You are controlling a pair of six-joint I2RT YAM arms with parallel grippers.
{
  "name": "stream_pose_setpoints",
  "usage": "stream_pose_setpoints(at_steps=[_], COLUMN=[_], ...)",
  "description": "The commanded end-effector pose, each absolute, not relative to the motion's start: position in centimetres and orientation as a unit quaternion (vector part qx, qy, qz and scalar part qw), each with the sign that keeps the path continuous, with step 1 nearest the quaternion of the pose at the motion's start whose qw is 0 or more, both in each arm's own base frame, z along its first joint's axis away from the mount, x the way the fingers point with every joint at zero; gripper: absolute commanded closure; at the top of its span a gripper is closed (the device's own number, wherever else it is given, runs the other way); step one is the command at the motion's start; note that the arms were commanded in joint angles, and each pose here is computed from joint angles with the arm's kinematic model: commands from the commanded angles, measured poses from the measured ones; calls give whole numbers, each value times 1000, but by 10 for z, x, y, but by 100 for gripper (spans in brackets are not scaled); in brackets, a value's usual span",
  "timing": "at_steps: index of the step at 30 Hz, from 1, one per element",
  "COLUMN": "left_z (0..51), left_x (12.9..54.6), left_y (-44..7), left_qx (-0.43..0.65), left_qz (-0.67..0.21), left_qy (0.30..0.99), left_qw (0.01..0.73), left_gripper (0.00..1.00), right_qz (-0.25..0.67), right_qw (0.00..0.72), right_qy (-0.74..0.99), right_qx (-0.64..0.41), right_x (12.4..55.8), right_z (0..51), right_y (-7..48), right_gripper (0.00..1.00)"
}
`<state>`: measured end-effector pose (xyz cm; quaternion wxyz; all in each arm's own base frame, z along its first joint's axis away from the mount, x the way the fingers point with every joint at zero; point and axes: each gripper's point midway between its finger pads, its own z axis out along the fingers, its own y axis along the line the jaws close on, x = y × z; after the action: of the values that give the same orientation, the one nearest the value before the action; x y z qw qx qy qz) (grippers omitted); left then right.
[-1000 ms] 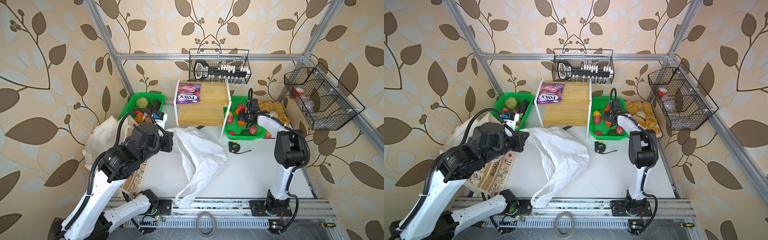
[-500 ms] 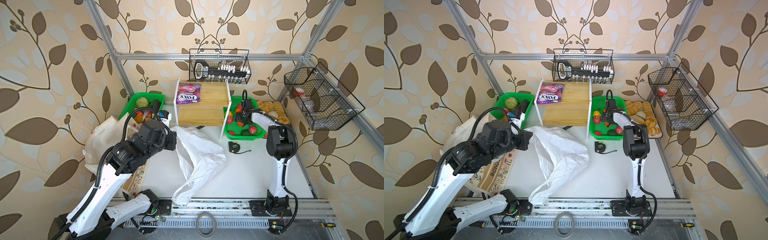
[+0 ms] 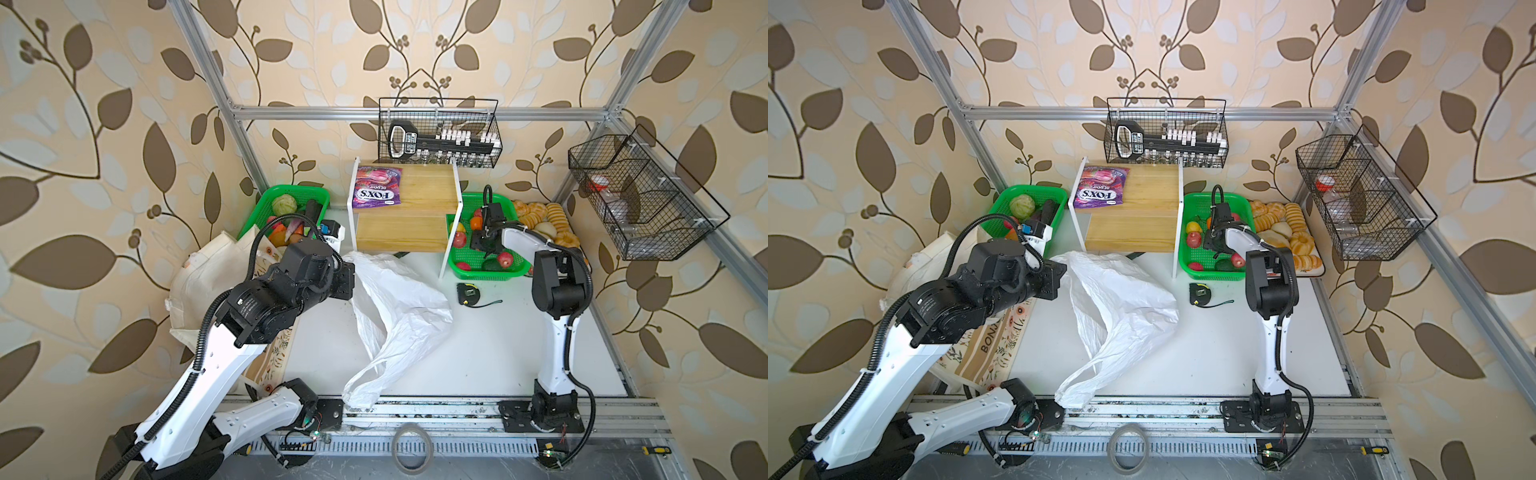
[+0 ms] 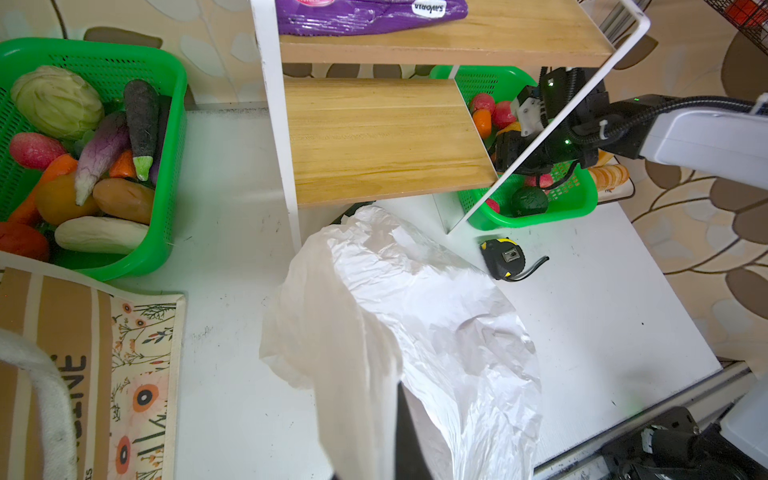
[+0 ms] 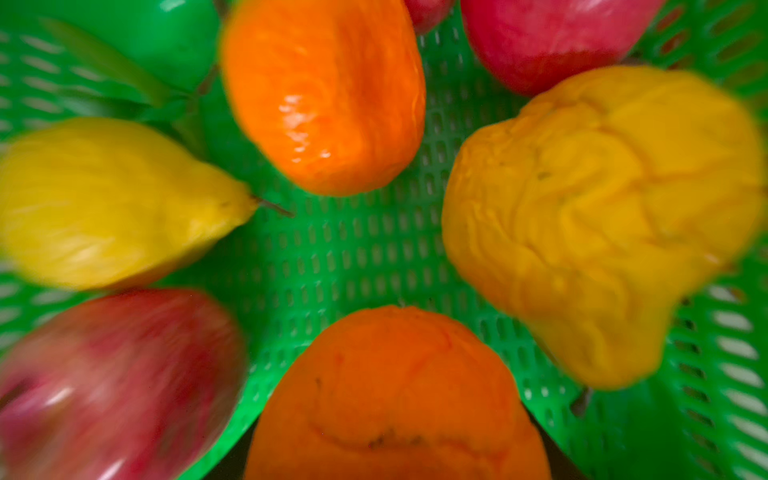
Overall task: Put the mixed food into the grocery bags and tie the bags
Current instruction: 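Grasp the orange fruit in the basket with the right gripper, then carry the orange into the plastic bag and open the right gripper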
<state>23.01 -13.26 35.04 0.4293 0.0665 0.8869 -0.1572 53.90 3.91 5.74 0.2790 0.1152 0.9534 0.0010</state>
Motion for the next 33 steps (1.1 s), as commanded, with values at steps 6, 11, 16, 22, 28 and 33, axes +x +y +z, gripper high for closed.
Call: stream_pose_setpoints(at_steps=[6,11,16,22,28,33], left_z=[372,375,374,375,375,376], left_x=[221,215,213,211,210,207], left_y=[-127,-121,-120,-121,-128,-131], left_qx=[48,34,28,26,34,37], left_qz=[-186,-193,-197,-204,-220,-233], left_qy=[869,864,864,863,863,862], left_qw=[456,463,463,462,454,449], left_gripper=[100,100,100,100,100,100], right_qz=[115,218,310,425,426,371], right_qw=[381,414,412,398,355,346], right_qy=[914,883,854,771,746,753], right_qx=[83,35,-69,-258,-369,-418], right_x=[507,443,351,222,161,158], right_z=[176,234,279,322,311,290], right_y=[65,107,174,290,365,400], right_gripper=[50,53,56,58,59,59])
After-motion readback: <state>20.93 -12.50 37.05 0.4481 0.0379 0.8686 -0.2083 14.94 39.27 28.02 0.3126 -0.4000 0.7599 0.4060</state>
